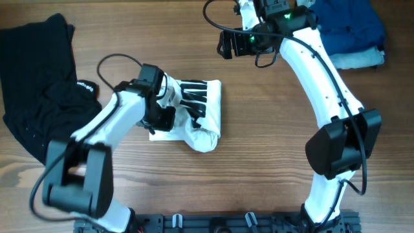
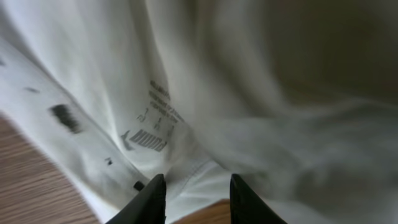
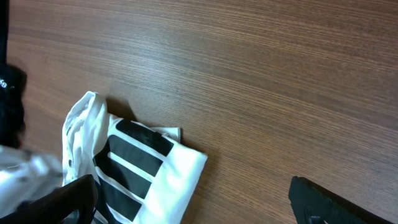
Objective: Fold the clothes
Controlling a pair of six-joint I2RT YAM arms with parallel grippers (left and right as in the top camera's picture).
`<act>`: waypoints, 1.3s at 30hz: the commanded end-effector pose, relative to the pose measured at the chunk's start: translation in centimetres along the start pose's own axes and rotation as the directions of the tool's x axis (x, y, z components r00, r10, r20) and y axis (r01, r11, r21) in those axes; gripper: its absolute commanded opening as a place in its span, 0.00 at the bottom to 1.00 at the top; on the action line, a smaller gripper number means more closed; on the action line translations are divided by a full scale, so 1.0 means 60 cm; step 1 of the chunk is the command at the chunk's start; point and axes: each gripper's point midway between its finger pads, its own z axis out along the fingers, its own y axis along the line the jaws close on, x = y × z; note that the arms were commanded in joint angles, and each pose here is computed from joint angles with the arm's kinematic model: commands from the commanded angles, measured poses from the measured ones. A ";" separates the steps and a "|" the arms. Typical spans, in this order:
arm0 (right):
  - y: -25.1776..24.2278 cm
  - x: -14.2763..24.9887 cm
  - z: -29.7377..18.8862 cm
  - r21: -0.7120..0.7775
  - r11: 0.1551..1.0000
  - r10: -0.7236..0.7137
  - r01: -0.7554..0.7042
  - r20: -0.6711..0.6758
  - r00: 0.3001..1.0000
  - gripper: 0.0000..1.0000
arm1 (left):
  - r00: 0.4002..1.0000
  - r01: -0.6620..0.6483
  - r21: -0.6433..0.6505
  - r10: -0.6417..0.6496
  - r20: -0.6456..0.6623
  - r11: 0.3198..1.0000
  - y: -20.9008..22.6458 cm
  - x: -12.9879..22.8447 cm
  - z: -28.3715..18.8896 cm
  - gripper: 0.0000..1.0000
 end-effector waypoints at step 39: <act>-0.008 -0.001 -0.001 0.026 1.000 -0.006 0.006 0.002 1.000 0.99 | 0.969 0.215 -0.081 -0.223 -0.111 0.973 0.036 0.049 -0.038 0.04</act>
